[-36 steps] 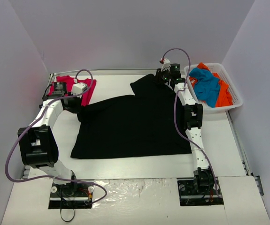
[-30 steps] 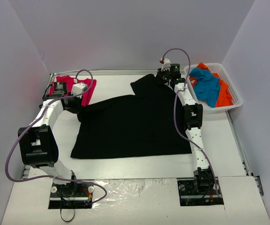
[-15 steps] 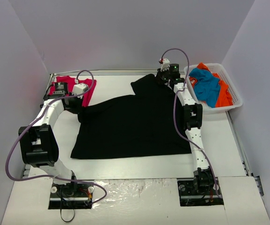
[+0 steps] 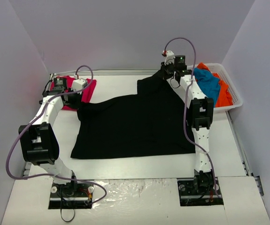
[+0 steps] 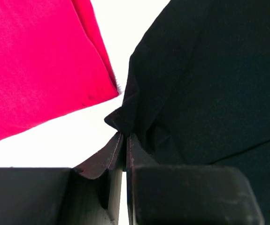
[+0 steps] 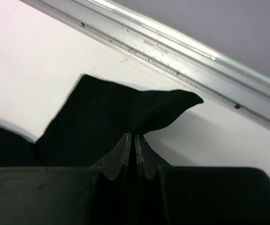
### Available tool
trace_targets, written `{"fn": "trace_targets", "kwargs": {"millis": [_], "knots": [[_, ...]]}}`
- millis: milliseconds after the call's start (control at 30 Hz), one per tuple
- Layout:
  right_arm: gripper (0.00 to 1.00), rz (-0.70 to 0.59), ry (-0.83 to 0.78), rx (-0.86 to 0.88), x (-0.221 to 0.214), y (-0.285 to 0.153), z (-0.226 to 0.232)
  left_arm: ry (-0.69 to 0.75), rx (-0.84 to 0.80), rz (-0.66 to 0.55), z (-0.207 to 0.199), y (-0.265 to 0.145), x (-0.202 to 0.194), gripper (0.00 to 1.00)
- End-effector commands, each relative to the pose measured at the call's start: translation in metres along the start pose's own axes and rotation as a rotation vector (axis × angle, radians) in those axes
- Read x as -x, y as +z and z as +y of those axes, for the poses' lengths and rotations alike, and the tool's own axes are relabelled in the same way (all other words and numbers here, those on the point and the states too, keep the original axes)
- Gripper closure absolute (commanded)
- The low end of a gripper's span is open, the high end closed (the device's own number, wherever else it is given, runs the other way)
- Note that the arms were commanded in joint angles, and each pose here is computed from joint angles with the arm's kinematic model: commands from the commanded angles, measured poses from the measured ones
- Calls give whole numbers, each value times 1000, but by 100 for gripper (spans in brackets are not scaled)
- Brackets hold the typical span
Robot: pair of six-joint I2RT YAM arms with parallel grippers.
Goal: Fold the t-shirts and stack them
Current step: Grap the side of the flattened tshirt furthest away from the robot with both arms, then fold the other side of the tshirt into a rectangle
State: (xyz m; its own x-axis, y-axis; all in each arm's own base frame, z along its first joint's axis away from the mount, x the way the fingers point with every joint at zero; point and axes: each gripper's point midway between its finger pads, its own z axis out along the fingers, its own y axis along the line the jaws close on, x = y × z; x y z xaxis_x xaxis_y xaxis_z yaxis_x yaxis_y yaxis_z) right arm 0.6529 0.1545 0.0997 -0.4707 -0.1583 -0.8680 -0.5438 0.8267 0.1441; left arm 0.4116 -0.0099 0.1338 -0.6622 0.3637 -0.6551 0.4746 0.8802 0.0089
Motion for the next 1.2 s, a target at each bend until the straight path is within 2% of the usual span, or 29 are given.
{"fn": "trace_targets", "kwargs": {"millis": [0, 167, 233, 267, 333, 500, 667, 1167], "knots": [[100, -107, -77, -5, 65, -49, 12, 31, -4, -35, -6, -14, 7, 98], [100, -67, -44, -29, 54, -79, 11, 31, 6, -62, -4, -29, 3, 98], [100, -80, -49, -46, 62, -99, 10, 32, 1, -71, -4, -37, 1, 98], [100, -41, -32, -51, 47, -102, 9, 39, -1, -70, -4, -38, 0, 98], [100, -36, -33, -66, 50, -119, 10, 45, -2, -77, -4, -44, -2, 98], [100, 55, -1, -49, 24, -149, 23, 61, -27, -74, -10, -52, -10, 97], [100, 89, -14, -30, 10, -184, 35, 97, -32, -73, -18, -57, -21, 98], [100, 320, -27, 21, -57, -244, 70, 117, -84, -74, -40, -73, -42, 98]]}}
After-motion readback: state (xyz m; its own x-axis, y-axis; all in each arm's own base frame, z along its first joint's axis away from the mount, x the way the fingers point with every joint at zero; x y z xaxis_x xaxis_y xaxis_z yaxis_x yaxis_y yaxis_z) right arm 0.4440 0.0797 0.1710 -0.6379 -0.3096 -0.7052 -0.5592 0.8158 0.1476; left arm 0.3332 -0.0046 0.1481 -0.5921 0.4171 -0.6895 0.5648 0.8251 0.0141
